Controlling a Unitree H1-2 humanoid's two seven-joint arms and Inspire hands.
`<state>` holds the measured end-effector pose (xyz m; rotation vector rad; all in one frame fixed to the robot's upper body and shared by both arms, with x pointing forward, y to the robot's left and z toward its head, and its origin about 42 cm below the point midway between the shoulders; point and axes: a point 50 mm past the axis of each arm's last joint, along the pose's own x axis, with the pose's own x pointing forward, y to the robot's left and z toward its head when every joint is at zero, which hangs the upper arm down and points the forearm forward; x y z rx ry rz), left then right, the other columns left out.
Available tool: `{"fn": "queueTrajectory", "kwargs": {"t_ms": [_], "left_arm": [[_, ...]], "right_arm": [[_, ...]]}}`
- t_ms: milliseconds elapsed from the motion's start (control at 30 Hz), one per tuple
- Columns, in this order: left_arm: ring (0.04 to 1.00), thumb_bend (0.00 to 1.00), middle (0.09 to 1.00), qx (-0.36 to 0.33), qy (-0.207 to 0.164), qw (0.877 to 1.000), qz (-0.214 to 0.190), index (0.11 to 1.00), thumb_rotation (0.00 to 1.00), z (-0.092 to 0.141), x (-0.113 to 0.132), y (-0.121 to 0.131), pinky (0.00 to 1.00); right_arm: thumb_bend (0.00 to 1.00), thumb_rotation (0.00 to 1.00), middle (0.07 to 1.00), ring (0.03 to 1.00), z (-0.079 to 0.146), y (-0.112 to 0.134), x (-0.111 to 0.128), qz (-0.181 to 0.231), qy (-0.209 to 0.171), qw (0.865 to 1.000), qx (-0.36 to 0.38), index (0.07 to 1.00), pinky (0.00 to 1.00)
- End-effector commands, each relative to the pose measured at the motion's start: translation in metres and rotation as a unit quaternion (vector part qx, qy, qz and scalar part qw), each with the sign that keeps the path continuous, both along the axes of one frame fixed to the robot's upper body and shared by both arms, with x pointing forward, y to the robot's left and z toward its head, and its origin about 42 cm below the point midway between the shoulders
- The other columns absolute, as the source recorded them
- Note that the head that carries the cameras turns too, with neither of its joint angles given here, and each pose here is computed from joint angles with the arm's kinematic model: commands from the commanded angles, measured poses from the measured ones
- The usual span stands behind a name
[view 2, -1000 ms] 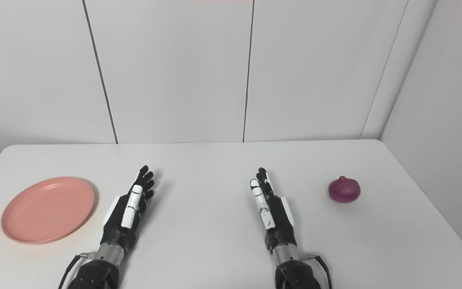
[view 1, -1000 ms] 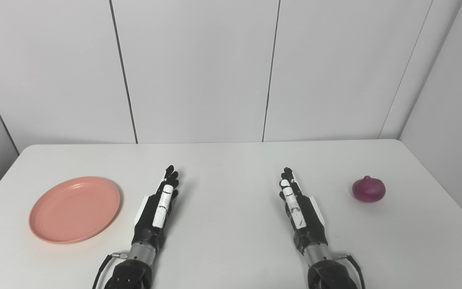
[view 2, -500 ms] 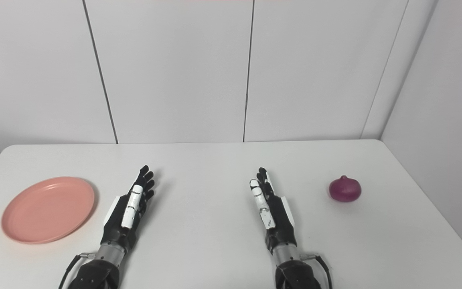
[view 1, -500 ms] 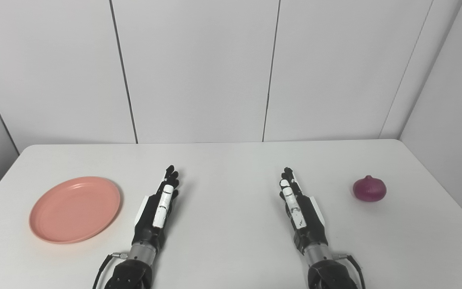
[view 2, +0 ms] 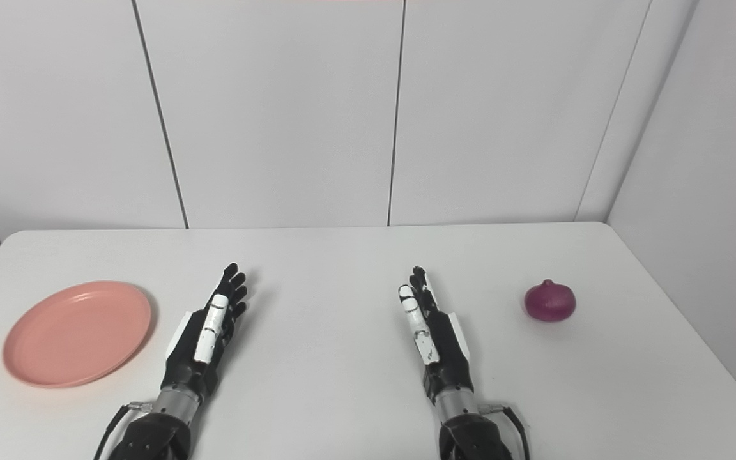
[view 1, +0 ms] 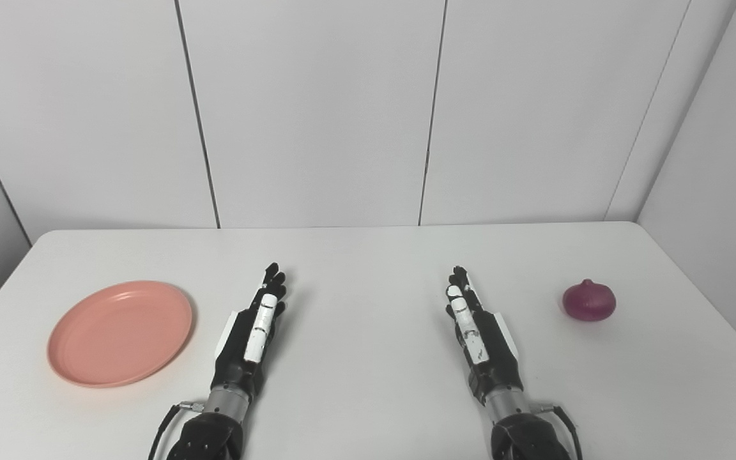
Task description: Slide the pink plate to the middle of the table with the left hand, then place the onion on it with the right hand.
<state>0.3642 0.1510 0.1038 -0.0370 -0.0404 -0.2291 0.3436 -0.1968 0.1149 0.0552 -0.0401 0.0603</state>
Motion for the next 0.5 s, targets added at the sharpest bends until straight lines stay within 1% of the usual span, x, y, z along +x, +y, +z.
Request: {"fn": "queueTrajectory", "kwargs": {"t_ms": [0, 167, 233, 300, 467], "left_arm": [[0.999, 0.58, 1.000, -0.001, 0.002, 1.000, 0.002, 1.000, 1.00, -0.009, -0.004, -0.003, 1.00], [1.000, 0.57, 1.000, -0.003, 0.004, 1.000, 0.000, 1.000, 1.00, -0.010, -0.005, -0.016, 1.00], [1.000, 0.56, 1.000, -0.003, 0.001, 1.000, 0.001, 1.000, 1.00, -0.011, -0.005, -0.021, 1.00], [1.000, 0.55, 1.000, 0.004, -0.007, 1.000, 0.000, 1.000, 1.00, -0.011, -0.004, -0.025, 1.00], [1.000, 0.53, 1.000, 0.015, -0.013, 1.000, 0.004, 1.000, 1.00, -0.013, -0.001, -0.035, 1.00]], "right_arm": [[0.45, 0.92, 1.000, 1.000, 0.023, 0.000, 0.011, 0.013, -0.063, 0.998, 0.000, 1.000, 1.00], [0.43, 0.94, 1.000, 1.000, 0.021, -0.011, 0.010, 0.019, -0.065, 0.998, 0.002, 1.000, 1.00], [0.41, 0.97, 1.000, 1.000, 0.022, -0.016, 0.009, 0.020, -0.063, 0.998, -0.001, 1.000, 1.00], [0.38, 1.00, 1.000, 1.000, 0.022, -0.020, 0.008, 0.022, -0.064, 0.998, -0.001, 1.000, 1.00], [0.35, 1.00, 1.000, 1.000, 0.021, -0.027, 0.009, 0.027, -0.073, 0.997, 0.002, 1.000, 1.00]]}}
